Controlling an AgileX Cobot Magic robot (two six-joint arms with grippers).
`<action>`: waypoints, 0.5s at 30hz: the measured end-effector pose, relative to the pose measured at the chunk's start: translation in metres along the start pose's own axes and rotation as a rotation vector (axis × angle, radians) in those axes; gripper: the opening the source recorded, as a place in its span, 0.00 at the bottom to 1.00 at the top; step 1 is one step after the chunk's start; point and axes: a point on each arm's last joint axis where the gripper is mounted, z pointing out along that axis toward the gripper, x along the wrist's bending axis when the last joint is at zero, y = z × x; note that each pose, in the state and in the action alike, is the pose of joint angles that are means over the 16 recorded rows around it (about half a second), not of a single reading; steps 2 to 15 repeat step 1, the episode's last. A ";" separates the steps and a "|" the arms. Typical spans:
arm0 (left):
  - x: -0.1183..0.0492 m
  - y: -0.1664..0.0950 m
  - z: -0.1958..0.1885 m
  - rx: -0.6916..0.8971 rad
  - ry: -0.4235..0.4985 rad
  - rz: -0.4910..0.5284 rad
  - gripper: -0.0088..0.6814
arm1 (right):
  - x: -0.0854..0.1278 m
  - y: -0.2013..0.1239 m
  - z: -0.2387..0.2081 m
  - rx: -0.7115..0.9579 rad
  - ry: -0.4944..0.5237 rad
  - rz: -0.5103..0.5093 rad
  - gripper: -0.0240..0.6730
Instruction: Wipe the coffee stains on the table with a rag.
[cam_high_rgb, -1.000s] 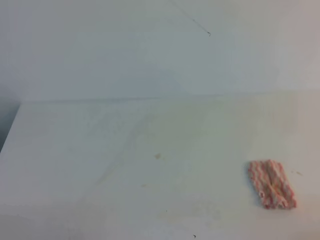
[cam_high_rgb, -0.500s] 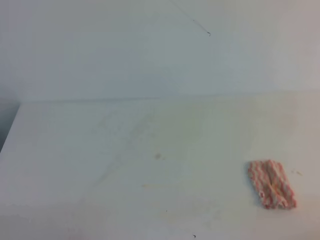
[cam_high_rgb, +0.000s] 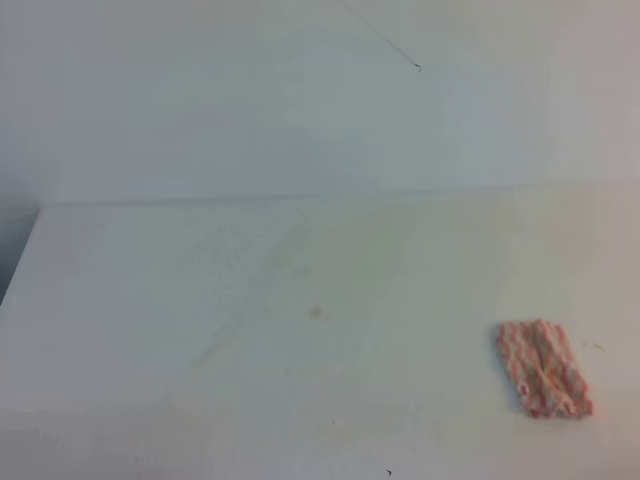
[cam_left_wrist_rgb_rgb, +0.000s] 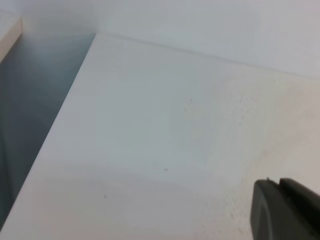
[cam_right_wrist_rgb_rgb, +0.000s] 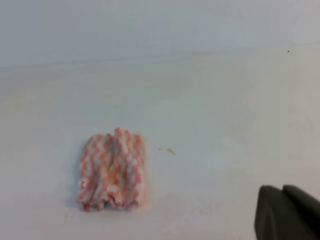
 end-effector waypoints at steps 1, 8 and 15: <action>0.000 0.000 0.000 0.000 0.000 0.000 0.01 | 0.000 0.000 0.000 0.000 0.000 0.000 0.03; 0.000 0.000 0.000 0.000 0.000 0.000 0.01 | 0.000 0.000 0.000 0.000 0.000 0.000 0.03; 0.000 0.000 0.000 0.000 0.000 0.000 0.01 | 0.000 0.000 0.000 0.000 0.000 0.000 0.03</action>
